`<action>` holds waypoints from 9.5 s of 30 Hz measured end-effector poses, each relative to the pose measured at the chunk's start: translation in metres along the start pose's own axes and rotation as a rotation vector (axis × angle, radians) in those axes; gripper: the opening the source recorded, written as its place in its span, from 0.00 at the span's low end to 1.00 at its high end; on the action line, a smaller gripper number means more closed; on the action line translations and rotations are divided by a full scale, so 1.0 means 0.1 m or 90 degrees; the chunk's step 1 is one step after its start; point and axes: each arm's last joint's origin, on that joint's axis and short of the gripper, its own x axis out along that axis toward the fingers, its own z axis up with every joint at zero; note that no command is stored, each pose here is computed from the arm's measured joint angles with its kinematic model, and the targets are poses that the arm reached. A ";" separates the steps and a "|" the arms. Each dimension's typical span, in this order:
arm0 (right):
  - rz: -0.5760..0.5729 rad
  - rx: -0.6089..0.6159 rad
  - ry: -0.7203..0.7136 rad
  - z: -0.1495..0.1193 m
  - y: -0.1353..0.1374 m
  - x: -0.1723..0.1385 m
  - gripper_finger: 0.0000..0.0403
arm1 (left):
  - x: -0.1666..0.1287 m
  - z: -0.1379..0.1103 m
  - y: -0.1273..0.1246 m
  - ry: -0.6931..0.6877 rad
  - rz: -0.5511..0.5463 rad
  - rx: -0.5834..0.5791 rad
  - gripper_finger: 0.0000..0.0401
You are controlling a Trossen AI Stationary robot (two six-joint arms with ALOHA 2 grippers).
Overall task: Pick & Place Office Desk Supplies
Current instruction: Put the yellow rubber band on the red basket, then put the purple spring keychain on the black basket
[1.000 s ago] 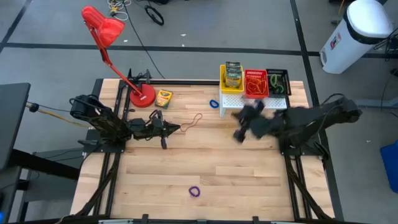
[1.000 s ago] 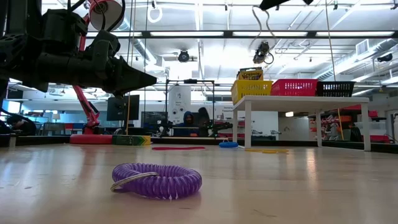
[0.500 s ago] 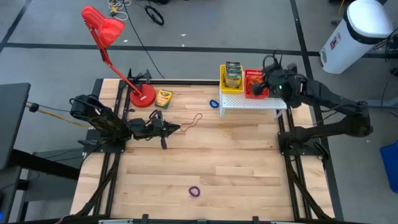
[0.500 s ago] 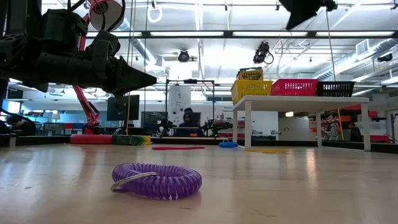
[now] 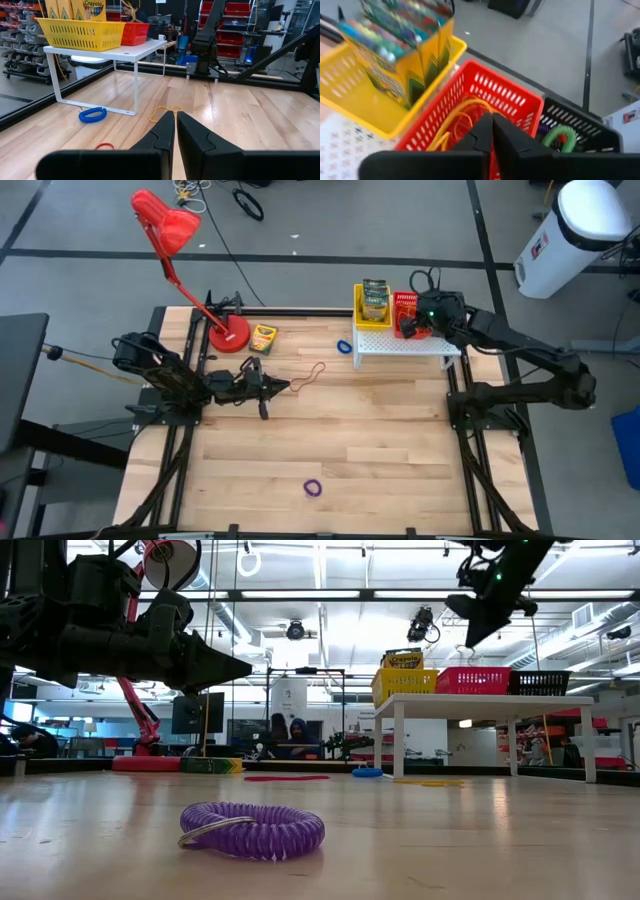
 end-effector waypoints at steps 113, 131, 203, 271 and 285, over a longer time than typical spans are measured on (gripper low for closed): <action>0.530 -0.206 -0.410 -1.41 1.53 -0.38 0.02 | 1.12 0.52 0.93 0.590 0.000 -0.022 0.55; 0.525 -0.218 -0.399 -1.43 1.53 -0.36 0.02 | 0.91 0.23 -1.38 0.541 -0.319 -0.038 0.49; 0.564 -0.069 -0.339 -1.76 1.58 -0.84 0.01 | 0.07 -0.44 -1.61 0.186 0.042 0.027 0.03; 0.535 0.149 -0.145 -1.82 2.82 0.46 0.42 | 0.69 -0.42 -0.78 0.108 0.262 -0.052 0.03; 0.530 0.158 -0.157 -1.73 2.88 0.44 0.53 | 0.70 -0.44 -0.76 0.128 0.256 -0.026 0.03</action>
